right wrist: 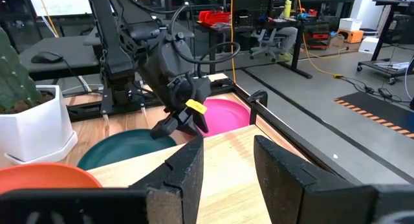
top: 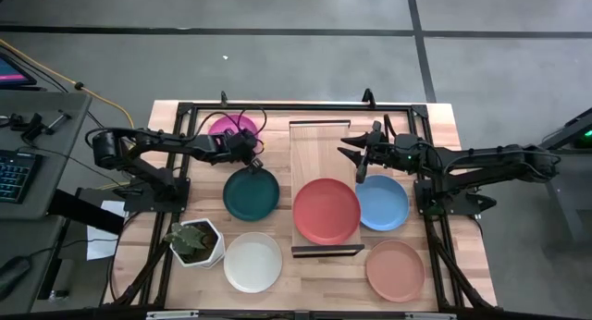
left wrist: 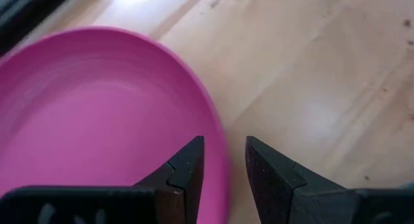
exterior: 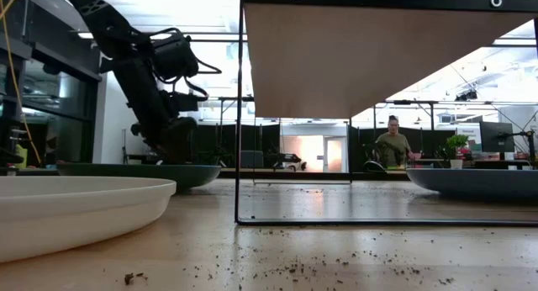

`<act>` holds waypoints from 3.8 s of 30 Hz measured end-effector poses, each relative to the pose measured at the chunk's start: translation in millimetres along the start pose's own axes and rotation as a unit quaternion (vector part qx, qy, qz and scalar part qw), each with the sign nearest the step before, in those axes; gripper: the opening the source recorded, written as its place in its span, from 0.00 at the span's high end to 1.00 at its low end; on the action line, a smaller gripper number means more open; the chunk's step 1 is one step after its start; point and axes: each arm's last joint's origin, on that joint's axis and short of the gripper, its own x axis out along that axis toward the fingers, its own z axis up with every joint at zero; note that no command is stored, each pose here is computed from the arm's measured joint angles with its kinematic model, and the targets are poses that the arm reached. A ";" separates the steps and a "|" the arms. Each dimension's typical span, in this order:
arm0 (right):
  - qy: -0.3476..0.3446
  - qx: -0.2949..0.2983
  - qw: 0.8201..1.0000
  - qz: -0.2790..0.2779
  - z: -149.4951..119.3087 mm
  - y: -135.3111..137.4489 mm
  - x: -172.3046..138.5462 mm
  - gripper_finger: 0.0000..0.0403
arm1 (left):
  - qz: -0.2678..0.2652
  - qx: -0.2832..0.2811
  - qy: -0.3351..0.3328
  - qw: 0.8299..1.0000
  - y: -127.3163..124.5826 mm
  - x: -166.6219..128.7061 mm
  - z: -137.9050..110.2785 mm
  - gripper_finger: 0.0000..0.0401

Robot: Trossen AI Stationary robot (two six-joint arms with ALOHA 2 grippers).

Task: Place and stack plates onto a shelf
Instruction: Put the pink plate on the shelf

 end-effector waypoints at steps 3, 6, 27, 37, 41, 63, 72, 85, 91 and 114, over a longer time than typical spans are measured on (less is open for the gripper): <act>0.000 0.000 1.000 0.000 0.0 0.0 0.0 0.69 | 0.005 -0.006 0.001 1.000 2.3 0.7 0.2 0.74; 0.000 0.007 1.000 0.000 0.0 0.0 0.0 0.69 | 0.005 -0.009 0.002 1.000 2.6 0.9 0.3 0.74; 0.000 0.009 1.000 0.000 -0.1 0.0 0.0 0.69 | 0.042 0.004 0.029 0.999 9.8 20.4 -4.5 0.80; 0.000 0.009 1.000 0.000 -0.1 0.0 0.0 0.69 | 0.065 0.039 0.032 0.997 14.8 21.0 -4.1 0.98; 0.000 0.009 1.000 0.000 -0.1 0.0 0.0 0.69 | 0.066 0.049 0.032 0.996 14.9 21.0 -4.0 0.99; 0.008 0.012 1.000 -0.001 -1.5 -0.1 -0.1 0.69 | 0.131 0.108 -0.148 0.974 -3.2 -69.4 10.2 1.00; 0.000 0.011 1.000 0.000 0.0 -0.1 -0.2 0.69 | 0.088 0.187 -0.235 0.950 -33.7 -127.3 47.9 1.00; -0.028 -0.011 1.000 0.007 9.0 0.6 -9.5 0.69 | 0.000 0.383 -0.272 0.883 -93.1 -152.2 97.9 1.00; -0.033 -0.017 0.999 0.017 10.6 3.6 -13.0 0.69 | -0.098 0.468 -0.250 0.842 -114.2 -125.9 92.3 1.00; -0.044 -0.030 0.998 0.028 14.4 5.7 -19.8 0.69 | -0.209 0.516 -0.256 0.791 -121.8 -117.6 89.5 1.00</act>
